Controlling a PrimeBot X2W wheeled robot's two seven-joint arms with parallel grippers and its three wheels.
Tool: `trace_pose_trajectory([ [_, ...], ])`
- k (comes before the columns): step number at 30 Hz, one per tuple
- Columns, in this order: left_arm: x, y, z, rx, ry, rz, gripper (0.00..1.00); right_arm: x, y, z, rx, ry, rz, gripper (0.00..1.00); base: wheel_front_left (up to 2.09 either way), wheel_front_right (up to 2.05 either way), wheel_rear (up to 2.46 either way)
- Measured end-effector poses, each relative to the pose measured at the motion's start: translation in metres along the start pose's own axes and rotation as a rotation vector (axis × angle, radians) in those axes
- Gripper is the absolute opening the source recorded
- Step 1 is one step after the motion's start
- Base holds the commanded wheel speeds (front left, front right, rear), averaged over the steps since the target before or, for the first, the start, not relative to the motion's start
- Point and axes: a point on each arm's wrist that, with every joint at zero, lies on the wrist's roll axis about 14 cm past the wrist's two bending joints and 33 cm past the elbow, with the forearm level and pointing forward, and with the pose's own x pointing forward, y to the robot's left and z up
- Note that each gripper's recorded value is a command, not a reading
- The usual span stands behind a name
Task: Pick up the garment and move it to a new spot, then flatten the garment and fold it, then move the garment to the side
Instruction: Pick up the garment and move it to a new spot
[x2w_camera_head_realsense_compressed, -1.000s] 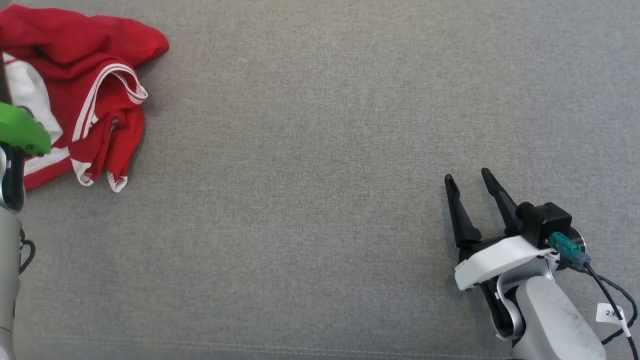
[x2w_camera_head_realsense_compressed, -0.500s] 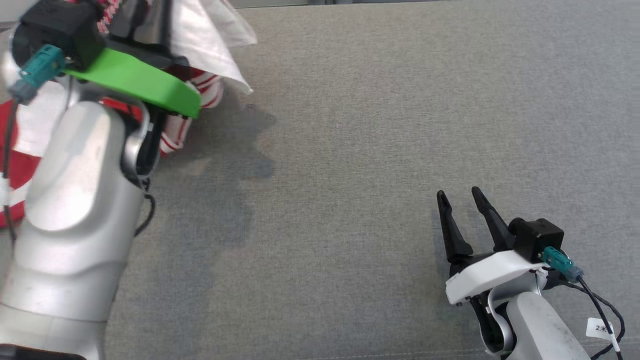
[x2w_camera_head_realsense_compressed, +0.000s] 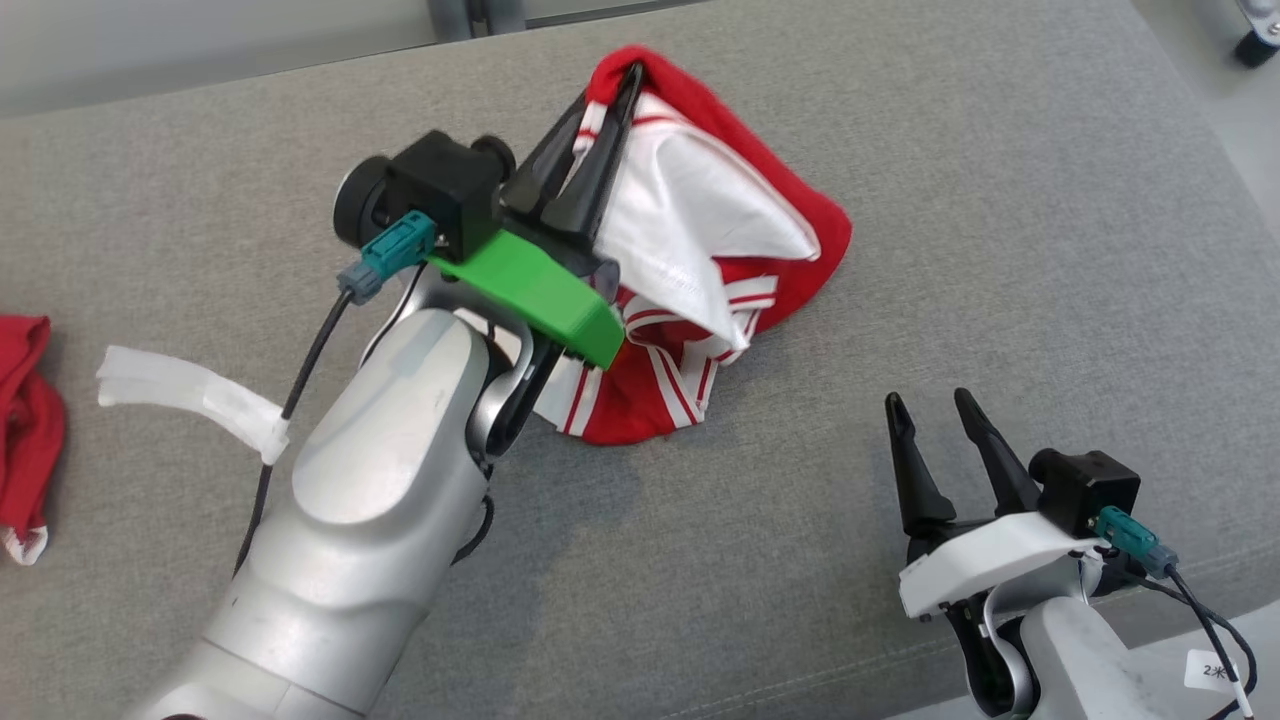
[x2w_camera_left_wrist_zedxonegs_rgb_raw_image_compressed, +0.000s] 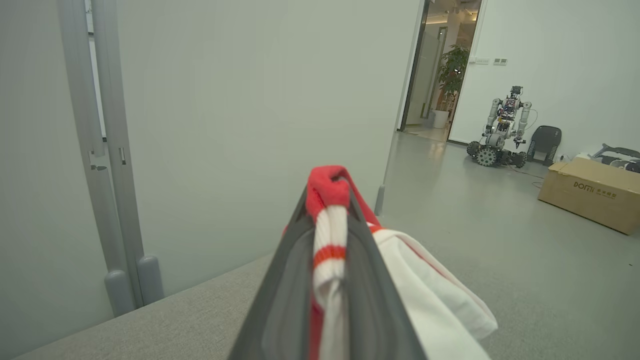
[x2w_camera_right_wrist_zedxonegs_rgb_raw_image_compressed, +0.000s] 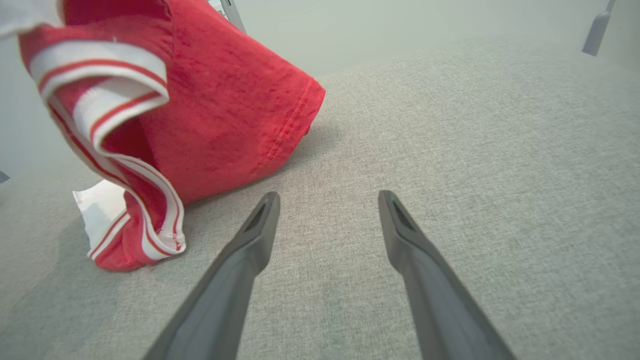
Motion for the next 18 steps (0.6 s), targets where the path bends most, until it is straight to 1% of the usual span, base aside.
trace_pose_trajectory([
  [2, -0.008, 0.007, -0.029, -0.004, 0.080, 0.029, 0.00, -0.004, -0.007, 0.003, 0.005, -0.009, -0.023, 1.00, 0.00, 0.00, 0.00],
  [3, -0.013, 0.013, -0.044, 0.005, 0.122, 0.047, 0.39, -0.006, -0.010, 0.005, 0.005, -0.013, -0.033, 1.00, 0.00, 0.00, 0.00],
  [4, -0.020, 0.021, -0.057, 0.007, 0.162, 0.070, 0.92, -0.007, -0.013, 0.006, 0.006, -0.015, -0.041, 1.00, 0.00, 0.00, 0.00],
  [5, -0.029, 0.029, -0.070, 0.003, 0.201, 0.094, 0.92, -0.008, -0.015, 0.006, 0.009, -0.016, -0.048, 1.00, 0.00, 0.00, 0.00],
  [6, -0.037, 0.034, -0.082, 0.000, 0.238, 0.112, 1.00, -0.009, -0.017, 0.005, 0.010, -0.014, -0.053, 1.00, 0.00, 0.00, 0.00],
  [9, -0.065, 0.051, -0.106, -0.023, 0.309, 0.187, 1.00, -0.008, -0.017, 0.004, 0.011, -0.013, -0.054, 1.00, 0.00, 0.00, 0.00],
  [13, -0.096, 0.072, -0.103, -0.037, 0.296, 0.297, 1.00, -0.005, -0.011, 0.009, 0.013, -0.028, -0.035, 1.00, 0.00, 0.00, 0.00],
  [18, -0.152, 0.091, -0.098, -0.030, 0.285, 0.451, 1.00, -0.003, 0.001, 0.016, 0.009, -0.051, -0.001, 1.00, 0.00, 0.00, 0.00],
])
